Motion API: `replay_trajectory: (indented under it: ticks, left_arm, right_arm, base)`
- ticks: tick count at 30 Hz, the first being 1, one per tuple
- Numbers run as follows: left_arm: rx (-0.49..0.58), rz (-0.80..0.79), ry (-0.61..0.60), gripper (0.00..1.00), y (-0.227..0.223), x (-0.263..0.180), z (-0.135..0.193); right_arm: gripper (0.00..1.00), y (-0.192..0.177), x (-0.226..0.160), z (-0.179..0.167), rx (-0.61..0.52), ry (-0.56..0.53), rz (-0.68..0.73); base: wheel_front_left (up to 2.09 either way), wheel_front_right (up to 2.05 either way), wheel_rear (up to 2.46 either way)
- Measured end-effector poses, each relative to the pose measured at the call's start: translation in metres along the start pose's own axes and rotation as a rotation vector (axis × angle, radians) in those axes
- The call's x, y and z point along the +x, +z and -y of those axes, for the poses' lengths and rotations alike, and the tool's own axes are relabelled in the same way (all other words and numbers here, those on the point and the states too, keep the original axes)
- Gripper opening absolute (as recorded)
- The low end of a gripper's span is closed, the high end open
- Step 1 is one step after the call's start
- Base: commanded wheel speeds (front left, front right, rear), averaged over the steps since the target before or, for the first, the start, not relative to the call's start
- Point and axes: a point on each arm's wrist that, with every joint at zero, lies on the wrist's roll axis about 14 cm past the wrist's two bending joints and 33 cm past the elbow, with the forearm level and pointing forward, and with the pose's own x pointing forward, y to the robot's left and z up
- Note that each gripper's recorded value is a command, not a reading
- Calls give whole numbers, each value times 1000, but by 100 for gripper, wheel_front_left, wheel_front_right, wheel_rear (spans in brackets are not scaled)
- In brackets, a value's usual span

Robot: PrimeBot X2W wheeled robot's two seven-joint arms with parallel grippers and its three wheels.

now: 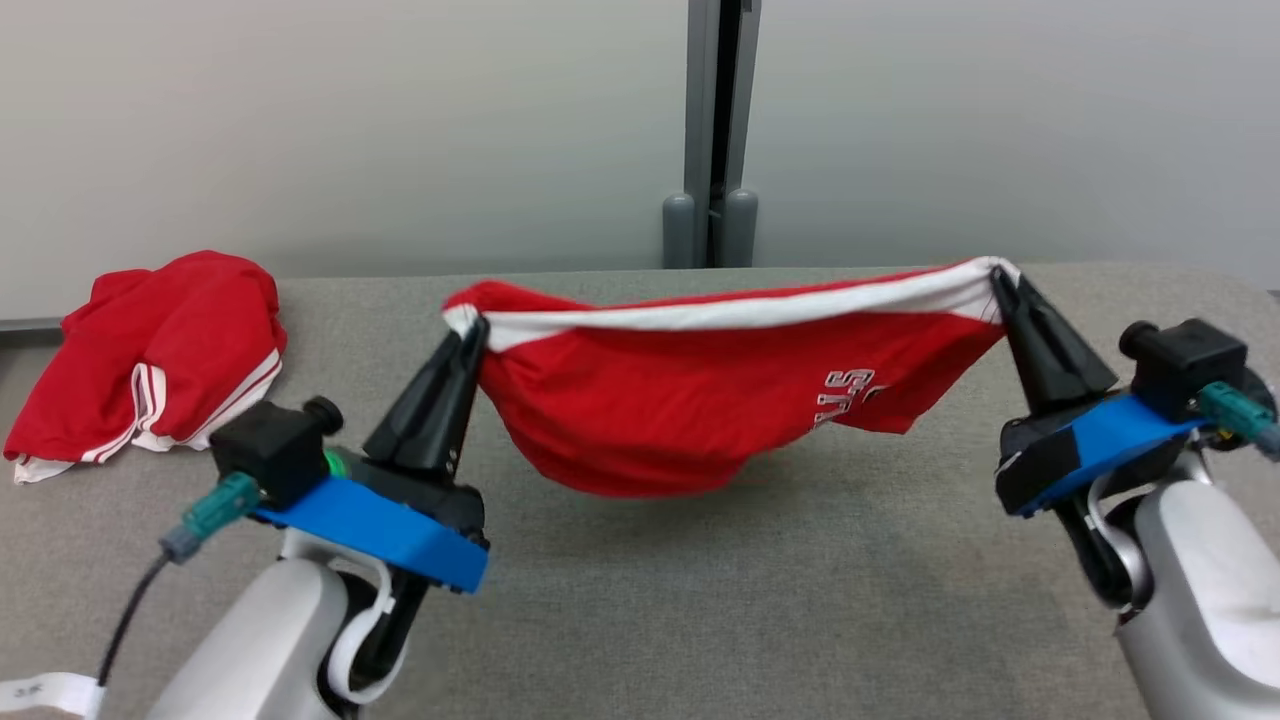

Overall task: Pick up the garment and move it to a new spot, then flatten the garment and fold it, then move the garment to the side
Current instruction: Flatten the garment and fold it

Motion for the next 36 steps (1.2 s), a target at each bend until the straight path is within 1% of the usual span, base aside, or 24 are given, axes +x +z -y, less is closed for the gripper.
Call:
replay_trajectory:
  ticks: [2,6,8,10,13,16,20,23,25,27,28,31,34,36]
  left_arm:
    - [18,80,-31,0,32,6,9]
    - [77,188,-111,0,87,15,32]
    - [103,218,-149,0,107,18,42]
    - [120,236,-182,0,122,22,51]
    - [137,232,-210,0,132,32,55]
    - [135,204,-212,0,127,50,47]
    - [120,134,-211,0,104,84,30]
    - [114,93,-209,0,90,115,16]
    - [117,80,-202,0,83,136,6]
    - [132,98,-190,0,86,157,-4]
    - [134,124,-192,0,91,167,-6]
    - [129,217,-193,0,109,190,-9]
    - [103,276,-188,0,112,200,-14]
    - [52,263,-191,0,98,203,-14]
  right_arm:
    - [0,33,-3,5,-39,-6,84]
    - [0,97,-17,6,-74,-16,240]
    - [0,119,-26,3,-97,-19,285]
    - [0,133,-31,3,-103,-25,305]
    - [0,137,-33,6,-104,-40,289]
    - [0,121,-26,16,-90,-65,233]
    - [0,93,-1,30,-90,-82,146]
    - [0,84,25,40,-100,-95,127]
    - [0,89,44,50,-115,-117,154]
    - [0,100,62,60,-155,-140,199]
    - [0,108,70,65,-174,-154,231]
    - [0,132,89,73,-181,-179,339]
    - [0,147,97,77,-192,-198,422]
    - [0,141,101,75,-179,-196,433]
  base:
    - [0,0,0]
    - [0,0,0]
    - [0,0,0]
    - [0,0,0]
    - [0,0,0]
    - [0,0,0]
    - [0,0,0]
    - [0,0,0]
    - [0,0,0]
    - [0,0,0]
    - [0,0,0]
    - [0,0,0]
    - [0,0,0]
    - [0,0,0]
